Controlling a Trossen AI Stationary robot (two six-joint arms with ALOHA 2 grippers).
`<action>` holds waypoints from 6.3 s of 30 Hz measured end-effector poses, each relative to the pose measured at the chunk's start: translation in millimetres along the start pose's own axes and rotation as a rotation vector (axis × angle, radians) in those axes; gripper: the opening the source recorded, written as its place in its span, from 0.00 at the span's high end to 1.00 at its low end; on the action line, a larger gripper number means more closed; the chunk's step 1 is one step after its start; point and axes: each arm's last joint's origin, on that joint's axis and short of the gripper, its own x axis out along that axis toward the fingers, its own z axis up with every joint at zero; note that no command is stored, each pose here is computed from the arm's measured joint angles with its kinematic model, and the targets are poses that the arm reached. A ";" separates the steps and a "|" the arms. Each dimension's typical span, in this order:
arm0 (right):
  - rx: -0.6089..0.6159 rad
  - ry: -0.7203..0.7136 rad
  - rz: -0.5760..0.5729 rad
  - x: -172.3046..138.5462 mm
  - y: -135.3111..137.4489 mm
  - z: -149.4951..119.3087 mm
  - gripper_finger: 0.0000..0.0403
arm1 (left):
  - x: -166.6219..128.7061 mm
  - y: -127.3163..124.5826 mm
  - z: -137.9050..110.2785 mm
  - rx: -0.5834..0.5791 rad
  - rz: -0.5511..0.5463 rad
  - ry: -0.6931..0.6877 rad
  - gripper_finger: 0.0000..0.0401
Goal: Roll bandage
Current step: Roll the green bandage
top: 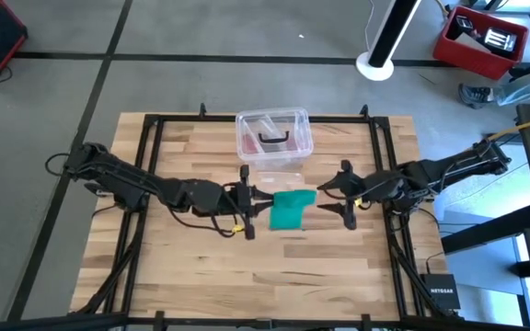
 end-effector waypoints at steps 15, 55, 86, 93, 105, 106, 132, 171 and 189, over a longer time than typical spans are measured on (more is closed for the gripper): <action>-0.037 -0.460 -0.020 46.3 14.2 -55.0 0.37 | 0.0 0.0 5.2 -0.015 -0.023 -0.053 0.96; -0.875 -0.354 -0.539 10.0 27.5 79.7 0.99 | -36.3 -68.5 2.6 -0.007 -0.500 -0.009 0.96; -0.285 -0.236 -0.117 67.6 22.8 9.9 1.00 | -37.7 18.6 54.6 0.154 0.043 -0.280 0.96; -0.232 -0.237 -0.093 67.7 23.2 9.8 0.99 | -32.0 31.1 52.1 0.159 0.086 -0.266 0.96; -0.099 -0.263 -0.126 68.1 18.6 12.5 0.69 | -32.4 25.4 48.2 0.158 0.034 -0.234 0.96; -0.095 -0.270 -0.133 67.9 18.5 13.1 0.66 | -32.4 25.4 48.1 0.157 0.034 -0.234 0.96; -0.122 -0.123 -0.143 63.2 18.6 15.6 0.54 | -34.0 22.1 49.1 0.157 0.023 -0.242 0.96; -0.307 -0.311 -0.057 106.0 18.7 -25.7 0.99 | -39.4 21.0 61.6 0.069 -0.022 -0.301 0.96; -0.328 -0.374 0.104 71.2 96.2 -22.4 0.99 | -30.9 36.3 54.8 0.267 0.143 -0.201 0.96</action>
